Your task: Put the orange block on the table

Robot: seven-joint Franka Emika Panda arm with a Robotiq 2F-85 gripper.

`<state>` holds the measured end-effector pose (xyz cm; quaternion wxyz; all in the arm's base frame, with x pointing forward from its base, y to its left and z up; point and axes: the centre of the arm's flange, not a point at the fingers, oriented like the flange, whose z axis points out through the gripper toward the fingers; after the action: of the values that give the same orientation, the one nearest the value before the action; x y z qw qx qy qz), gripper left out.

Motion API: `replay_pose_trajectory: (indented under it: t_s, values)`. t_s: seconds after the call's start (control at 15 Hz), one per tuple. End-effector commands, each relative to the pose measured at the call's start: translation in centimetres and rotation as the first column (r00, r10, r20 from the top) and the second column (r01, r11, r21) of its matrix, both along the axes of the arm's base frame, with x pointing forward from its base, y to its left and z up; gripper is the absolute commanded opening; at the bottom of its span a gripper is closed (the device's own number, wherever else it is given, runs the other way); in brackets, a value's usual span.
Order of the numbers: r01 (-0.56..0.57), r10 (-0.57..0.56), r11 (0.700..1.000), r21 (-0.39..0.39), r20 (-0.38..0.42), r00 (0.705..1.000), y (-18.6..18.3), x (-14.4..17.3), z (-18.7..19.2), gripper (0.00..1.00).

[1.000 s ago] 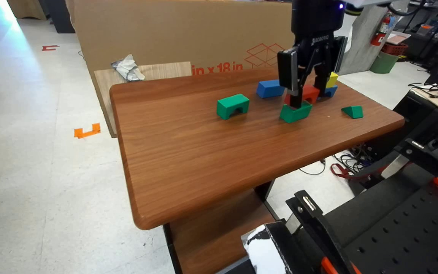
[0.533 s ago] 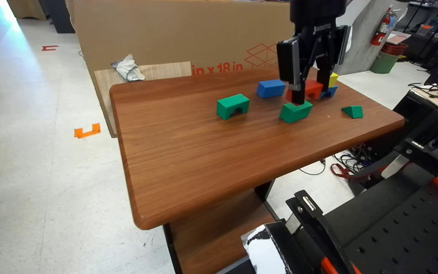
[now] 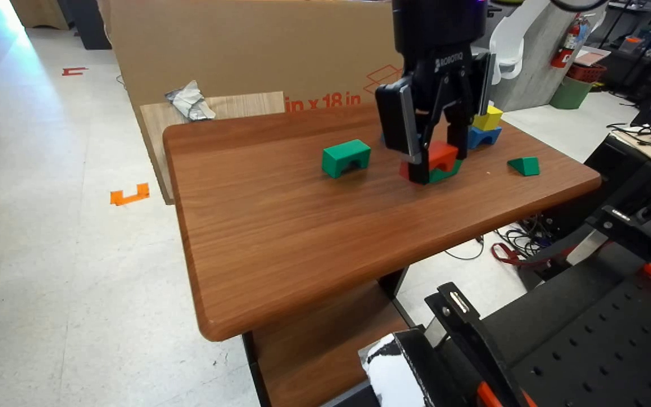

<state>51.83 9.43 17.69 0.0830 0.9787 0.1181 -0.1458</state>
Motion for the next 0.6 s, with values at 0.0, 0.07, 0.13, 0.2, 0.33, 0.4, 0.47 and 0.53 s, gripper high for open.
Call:
replay_pose_trajectory:
  t_s: [0.0, 0.07, 0.13, 0.2, 0.33, 0.4, 0.47, 0.53]
  values:
    - [-0.016, 0.016, 1.000, -0.019, -0.012, 1.000, 1.6, -0.3, -0.8, 0.43]
    - [-0.020, 0.020, 1.000, -0.023, -0.012, 1.000, 1.9, -0.2, -1.2, 0.43]
    - [-0.022, 0.022, 0.999, -0.024, -0.017, 1.000, 2.1, -0.2, -1.6, 0.43]
    - [-0.021, 0.021, 0.999, -0.025, -0.016, 1.000, 2.3, -0.2, -2.0, 0.43]
    - [-0.018, 0.018, 0.999, -0.030, -0.017, 1.000, 2.4, -0.2, -2.7, 0.43]
    - [-0.014, 0.014, 0.999, -0.036, -0.018, 1.000, 2.5, -0.1, -3.1, 0.43]
    - [-0.011, 0.011, 0.999, -0.039, -0.021, 1.000, 2.5, 0.1, -3.4, 0.43]
    - [-0.005, 0.004, 0.999, -0.038, -0.028, 1.000, 2.5, 0.3, -3.8, 0.43]
